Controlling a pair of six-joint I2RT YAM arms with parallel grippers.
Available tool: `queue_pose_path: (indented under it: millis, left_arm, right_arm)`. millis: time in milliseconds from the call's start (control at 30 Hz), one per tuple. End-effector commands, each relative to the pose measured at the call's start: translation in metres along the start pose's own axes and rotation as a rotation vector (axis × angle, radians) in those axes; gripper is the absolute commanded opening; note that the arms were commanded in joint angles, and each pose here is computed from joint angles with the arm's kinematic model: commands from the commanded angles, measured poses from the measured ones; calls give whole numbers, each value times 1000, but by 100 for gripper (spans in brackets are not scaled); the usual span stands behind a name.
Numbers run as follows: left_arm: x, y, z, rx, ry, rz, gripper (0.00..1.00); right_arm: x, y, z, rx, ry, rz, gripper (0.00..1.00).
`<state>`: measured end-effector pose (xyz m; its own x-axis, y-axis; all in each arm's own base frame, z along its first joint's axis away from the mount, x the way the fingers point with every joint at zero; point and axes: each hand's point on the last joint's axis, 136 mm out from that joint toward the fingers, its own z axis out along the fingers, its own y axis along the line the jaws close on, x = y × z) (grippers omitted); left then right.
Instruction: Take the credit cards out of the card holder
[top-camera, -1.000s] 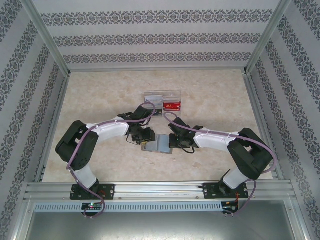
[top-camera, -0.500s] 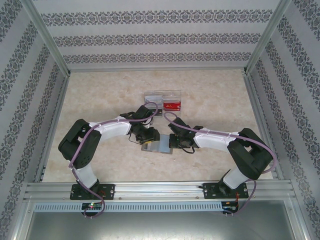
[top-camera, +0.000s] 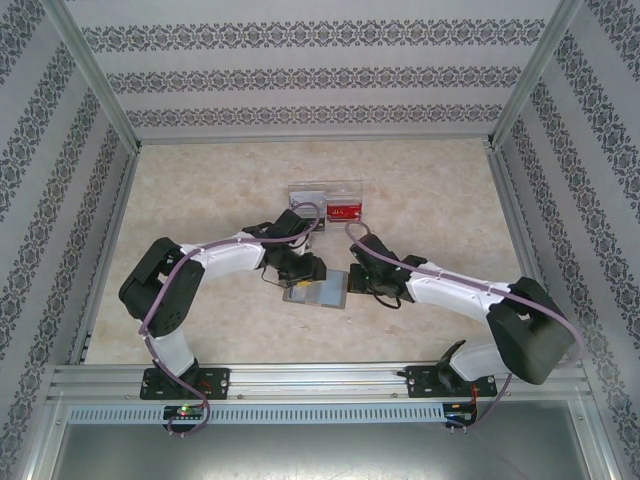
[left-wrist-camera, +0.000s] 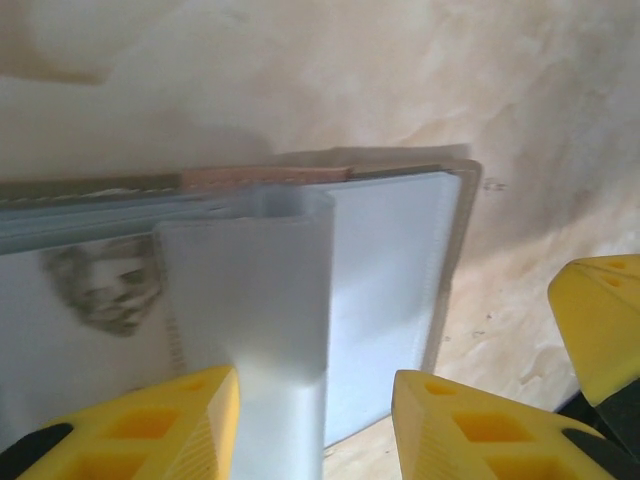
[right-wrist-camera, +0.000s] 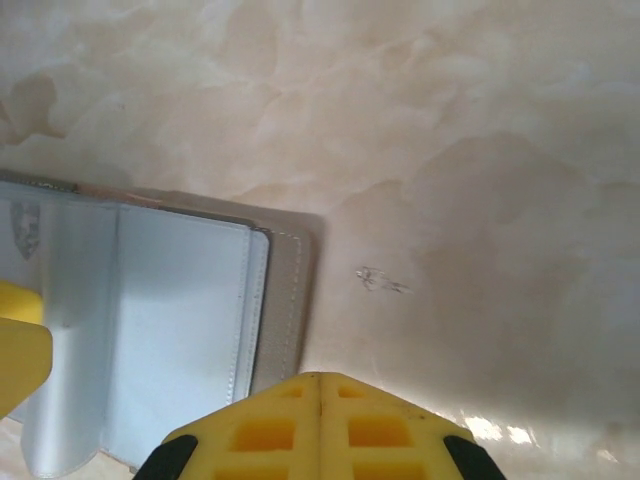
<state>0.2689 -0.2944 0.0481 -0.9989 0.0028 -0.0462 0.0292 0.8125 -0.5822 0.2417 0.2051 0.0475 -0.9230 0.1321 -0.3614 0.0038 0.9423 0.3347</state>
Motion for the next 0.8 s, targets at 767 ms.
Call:
queue_pose_path:
  millis: [767]
  left_arm:
    - [-23, -39, -57, -4, -147, 118, 47]
  right_arm:
    - [6, -26, -5, 38, -23, 73, 3]
